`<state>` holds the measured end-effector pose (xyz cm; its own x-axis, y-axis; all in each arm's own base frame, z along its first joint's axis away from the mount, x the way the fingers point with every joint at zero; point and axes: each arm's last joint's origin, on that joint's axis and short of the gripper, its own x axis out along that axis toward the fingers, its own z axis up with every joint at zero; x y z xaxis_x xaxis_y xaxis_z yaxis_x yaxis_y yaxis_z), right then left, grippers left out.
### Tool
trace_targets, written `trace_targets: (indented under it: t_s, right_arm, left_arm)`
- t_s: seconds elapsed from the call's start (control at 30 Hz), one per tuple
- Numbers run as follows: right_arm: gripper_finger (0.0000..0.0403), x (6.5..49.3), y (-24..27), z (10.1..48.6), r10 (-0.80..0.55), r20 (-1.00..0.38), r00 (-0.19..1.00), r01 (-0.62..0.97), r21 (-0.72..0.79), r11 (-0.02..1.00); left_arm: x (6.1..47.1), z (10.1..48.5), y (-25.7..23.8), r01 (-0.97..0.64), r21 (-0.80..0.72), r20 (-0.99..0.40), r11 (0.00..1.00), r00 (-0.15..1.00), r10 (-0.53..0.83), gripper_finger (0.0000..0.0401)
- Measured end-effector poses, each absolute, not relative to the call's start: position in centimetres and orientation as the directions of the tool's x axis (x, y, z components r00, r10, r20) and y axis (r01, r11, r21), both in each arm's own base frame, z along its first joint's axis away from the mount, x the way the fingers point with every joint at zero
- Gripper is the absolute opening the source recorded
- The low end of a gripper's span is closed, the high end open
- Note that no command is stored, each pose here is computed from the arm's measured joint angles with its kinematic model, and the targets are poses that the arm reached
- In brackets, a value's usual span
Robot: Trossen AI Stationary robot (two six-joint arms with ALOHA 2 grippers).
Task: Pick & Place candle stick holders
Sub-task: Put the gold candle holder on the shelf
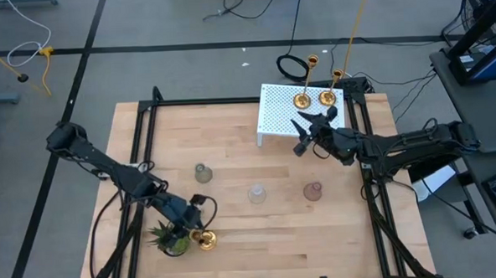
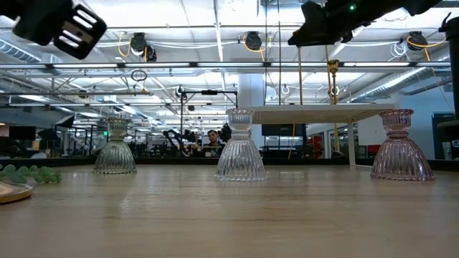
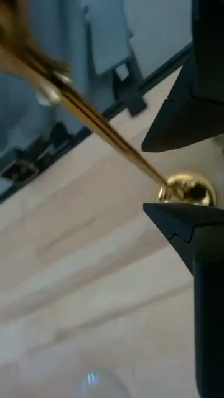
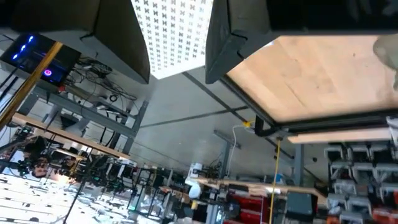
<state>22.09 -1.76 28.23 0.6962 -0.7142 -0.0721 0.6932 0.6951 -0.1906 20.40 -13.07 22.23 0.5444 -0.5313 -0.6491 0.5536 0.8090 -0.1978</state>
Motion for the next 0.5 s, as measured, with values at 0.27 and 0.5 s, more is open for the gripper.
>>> trace_targets:
  t_s: [0.27,0.5]
  right_arm:
    - [0.0148,22.12,-1.76,28.48,-0.714,-0.053,0.699,0.697,-0.176,0.695]
    - [0.0146,22.12,-1.76,28.47,-0.713,-0.053,0.700,0.695,-0.178,0.696]
  left_arm:
    - [20.39,22.33,-13.57,0.629,-0.127,-0.629,0.767,0.546,-0.553,0.0104]
    - [20.63,22.62,-13.59,0.670,-0.061,-0.601,0.740,0.567,-0.563,0.0031]
